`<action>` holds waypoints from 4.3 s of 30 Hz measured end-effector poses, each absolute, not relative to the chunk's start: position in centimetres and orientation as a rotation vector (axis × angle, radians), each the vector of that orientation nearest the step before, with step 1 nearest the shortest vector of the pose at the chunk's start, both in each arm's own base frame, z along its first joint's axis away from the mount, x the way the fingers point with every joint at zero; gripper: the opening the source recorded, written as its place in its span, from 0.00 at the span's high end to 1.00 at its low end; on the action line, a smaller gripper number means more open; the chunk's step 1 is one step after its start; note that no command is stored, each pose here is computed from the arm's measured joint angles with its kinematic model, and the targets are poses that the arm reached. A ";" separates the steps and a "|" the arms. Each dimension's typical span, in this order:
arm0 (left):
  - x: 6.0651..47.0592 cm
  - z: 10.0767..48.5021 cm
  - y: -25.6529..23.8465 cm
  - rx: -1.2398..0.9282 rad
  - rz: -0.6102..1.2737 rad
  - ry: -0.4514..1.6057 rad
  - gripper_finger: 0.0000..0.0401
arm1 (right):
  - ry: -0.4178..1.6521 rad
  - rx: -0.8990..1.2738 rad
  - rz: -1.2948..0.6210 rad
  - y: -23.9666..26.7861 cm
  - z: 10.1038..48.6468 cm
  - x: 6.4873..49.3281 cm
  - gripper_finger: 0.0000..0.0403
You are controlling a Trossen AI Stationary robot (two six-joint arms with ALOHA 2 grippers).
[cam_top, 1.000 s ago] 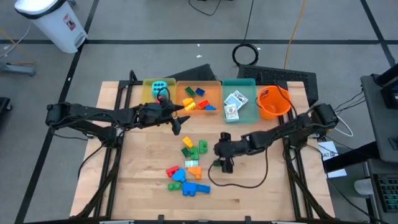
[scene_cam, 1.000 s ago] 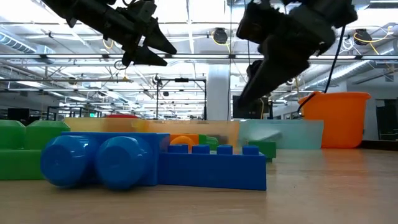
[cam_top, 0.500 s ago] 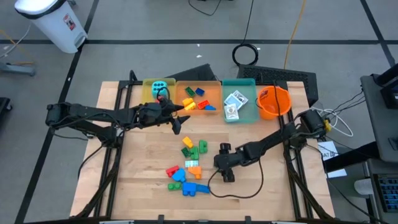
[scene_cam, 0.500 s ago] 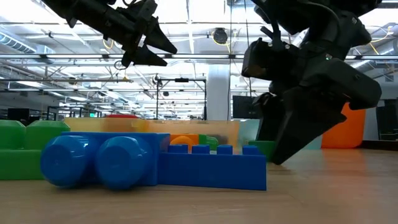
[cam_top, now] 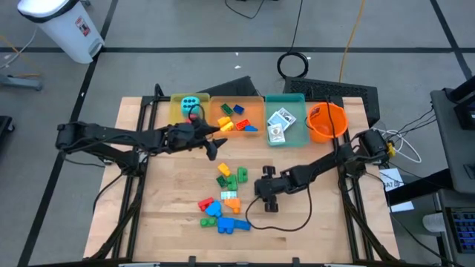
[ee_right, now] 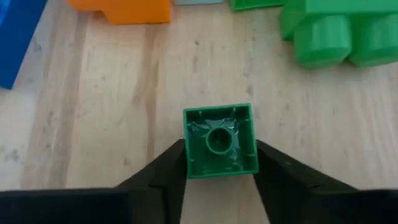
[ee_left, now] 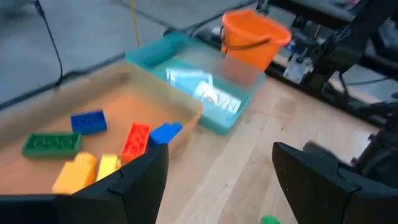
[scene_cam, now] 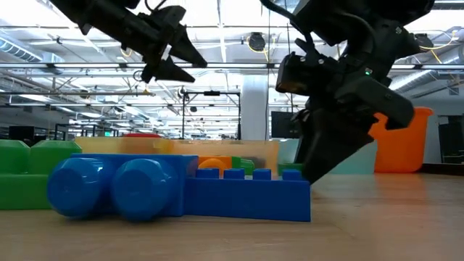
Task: Pick & Place Toys
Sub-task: Put the green game piece into the orange bin, then put the yellow game piece into the orange bin
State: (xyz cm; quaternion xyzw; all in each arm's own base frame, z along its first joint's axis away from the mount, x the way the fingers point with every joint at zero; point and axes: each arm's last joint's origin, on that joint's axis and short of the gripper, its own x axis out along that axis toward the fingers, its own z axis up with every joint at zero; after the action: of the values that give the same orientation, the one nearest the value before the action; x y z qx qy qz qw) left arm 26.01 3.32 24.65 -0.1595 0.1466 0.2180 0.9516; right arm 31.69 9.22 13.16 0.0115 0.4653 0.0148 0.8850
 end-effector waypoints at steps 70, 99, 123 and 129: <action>29.3 24.7 6.0 -0.399 0.245 0.003 0.75 | 0.390 -0.275 -0.213 5.0 26.9 27.9 0.49; 39.0 17.5 18.1 -0.484 0.552 0.474 0.72 | 0.294 -0.017 -0.190 -0.2 21.9 23.1 0.59; 30.2 30.0 9.5 -0.236 0.255 0.458 0.15 | 0.306 -0.025 -0.152 0.7 21.8 23.0 0.59; 25.4 29.2 3.4 -0.165 0.091 0.279 0.15 | 0.274 -0.021 -0.126 1.3 22.1 23.1 0.59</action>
State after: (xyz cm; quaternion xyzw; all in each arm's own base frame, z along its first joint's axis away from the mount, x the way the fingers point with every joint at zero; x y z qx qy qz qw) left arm 25.45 3.43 29.21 -0.0824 0.1391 0.0451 0.9858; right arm 23.10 1.29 22.11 -0.0103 0.1362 -0.0627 0.9886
